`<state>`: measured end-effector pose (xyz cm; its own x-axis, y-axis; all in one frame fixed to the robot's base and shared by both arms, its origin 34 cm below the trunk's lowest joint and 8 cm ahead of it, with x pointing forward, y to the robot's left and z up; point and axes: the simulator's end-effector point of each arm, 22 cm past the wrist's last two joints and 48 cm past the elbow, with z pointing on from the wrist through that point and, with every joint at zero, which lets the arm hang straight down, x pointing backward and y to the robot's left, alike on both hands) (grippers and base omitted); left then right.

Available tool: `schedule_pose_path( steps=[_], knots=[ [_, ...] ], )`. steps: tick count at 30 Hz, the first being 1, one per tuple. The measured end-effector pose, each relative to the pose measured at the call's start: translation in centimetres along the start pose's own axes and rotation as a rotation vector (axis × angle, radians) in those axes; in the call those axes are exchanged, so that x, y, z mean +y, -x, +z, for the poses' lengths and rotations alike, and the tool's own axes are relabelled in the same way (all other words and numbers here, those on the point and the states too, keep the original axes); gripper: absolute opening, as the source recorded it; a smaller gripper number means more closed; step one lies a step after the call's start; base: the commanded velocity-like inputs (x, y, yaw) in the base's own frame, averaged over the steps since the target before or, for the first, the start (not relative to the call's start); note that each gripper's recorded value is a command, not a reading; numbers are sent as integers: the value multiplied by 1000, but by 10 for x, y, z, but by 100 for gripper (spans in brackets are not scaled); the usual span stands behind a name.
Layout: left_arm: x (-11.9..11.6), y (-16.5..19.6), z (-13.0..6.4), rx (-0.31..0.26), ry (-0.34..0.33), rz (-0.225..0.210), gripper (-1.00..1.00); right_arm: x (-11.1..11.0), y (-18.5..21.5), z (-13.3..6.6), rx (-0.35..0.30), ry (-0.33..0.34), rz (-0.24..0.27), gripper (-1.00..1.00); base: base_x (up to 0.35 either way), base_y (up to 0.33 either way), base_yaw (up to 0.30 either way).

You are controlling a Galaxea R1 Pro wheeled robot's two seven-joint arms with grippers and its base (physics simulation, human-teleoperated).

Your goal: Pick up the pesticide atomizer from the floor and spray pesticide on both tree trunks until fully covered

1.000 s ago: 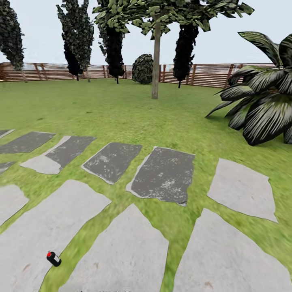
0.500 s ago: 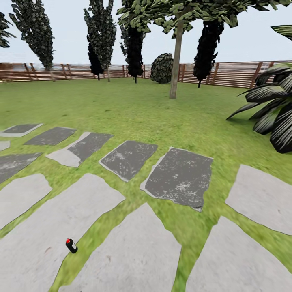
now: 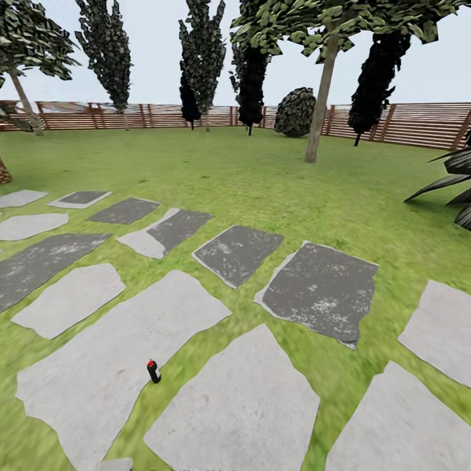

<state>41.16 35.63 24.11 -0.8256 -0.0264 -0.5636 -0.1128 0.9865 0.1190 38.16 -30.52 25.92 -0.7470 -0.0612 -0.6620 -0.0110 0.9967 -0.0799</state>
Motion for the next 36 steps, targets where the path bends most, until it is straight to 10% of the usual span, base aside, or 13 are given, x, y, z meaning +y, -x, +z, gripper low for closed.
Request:
schedule_pose_path(
  steps=[30,36],
  knots=[
    [-5,1,0,0,-7,-4,100,-1,3,0,-6,3,-4,100,-1,1,146],
    [-12,21,5,-25,-15,-8,100,-5,49,7,-102,-2,-9,100,0,0,0]
  ],
)
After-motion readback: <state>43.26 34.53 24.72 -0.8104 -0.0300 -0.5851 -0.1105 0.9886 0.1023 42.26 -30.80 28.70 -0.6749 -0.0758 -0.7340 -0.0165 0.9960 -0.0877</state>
